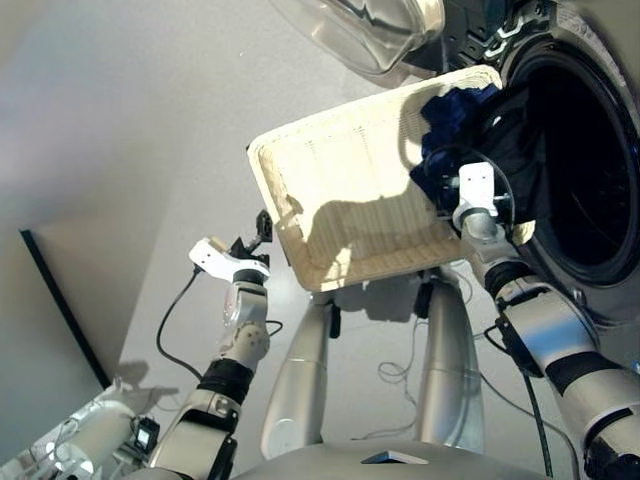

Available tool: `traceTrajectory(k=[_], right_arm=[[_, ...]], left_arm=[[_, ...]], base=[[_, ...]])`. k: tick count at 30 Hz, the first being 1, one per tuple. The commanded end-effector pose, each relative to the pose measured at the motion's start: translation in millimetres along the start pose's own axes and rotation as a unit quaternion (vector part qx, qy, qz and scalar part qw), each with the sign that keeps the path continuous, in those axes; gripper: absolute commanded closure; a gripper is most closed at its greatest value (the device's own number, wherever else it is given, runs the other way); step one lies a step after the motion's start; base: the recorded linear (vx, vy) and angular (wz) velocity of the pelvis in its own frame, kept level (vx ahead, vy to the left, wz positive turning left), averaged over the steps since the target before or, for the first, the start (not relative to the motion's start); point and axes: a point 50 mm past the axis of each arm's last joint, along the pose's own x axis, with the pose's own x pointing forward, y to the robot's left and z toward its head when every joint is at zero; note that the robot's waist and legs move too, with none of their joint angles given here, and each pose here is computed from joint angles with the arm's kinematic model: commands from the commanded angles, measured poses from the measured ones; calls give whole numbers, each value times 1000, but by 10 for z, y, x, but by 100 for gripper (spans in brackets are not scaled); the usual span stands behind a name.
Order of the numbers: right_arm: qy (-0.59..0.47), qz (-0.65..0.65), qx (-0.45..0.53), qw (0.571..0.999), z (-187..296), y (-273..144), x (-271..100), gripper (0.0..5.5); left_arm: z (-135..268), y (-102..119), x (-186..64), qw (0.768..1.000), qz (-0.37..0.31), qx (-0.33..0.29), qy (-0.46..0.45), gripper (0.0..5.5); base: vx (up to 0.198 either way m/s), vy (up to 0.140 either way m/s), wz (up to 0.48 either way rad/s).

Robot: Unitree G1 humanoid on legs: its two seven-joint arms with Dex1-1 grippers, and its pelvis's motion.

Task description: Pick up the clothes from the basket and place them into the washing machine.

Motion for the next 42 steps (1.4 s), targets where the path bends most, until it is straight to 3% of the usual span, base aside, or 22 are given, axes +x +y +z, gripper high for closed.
traceTrajectory(k=[1,2,3,11,16,21,28,32,35,38,42], right_arm=[[-52,-38,24,998,354,-157,82,293],[-52,-38,25,998,354,-163,82,498],[-58,-36,24,997,384,-144,82,550],[-87,-34,19,995,425,-29,43,550],[-161,-80,-82,980,555,-124,3,550],[-219,-193,-167,942,765,-486,-10,550],[-190,-360,-214,888,989,-1328,-4,550],[-145,-465,-131,863,1061,-1898,-119,550],[-158,-540,-1,826,1199,-2130,-252,550],[-169,-529,107,825,1268,-2130,-260,550],[-217,-476,229,821,1417,-1787,-219,550]], left_arm=[[234,-4,16,998,-18,36,-48,0],[233,8,10,998,-17,38,-46,0],[241,14,11,998,-16,39,-47,0],[337,-2,54,997,-16,34,-70,0],[393,29,66,995,-1,34,-93,0],[428,9,107,993,10,40,-111,0],[414,37,73,994,-1,42,-105,0],[384,116,9,995,9,40,-95,0],[350,209,-58,995,34,29,-88,0],[319,269,-88,995,52,21,-81,0],[260,271,-134,996,51,13,-70,0]], base=[[0,0,0],[0,0,0],[-76,-5,-26],[-19,-2,-17],[0,0,0],[0,0,0],[0,0,0],[0,0,0],[7,57,1],[3,18,12],[0,0,0]])
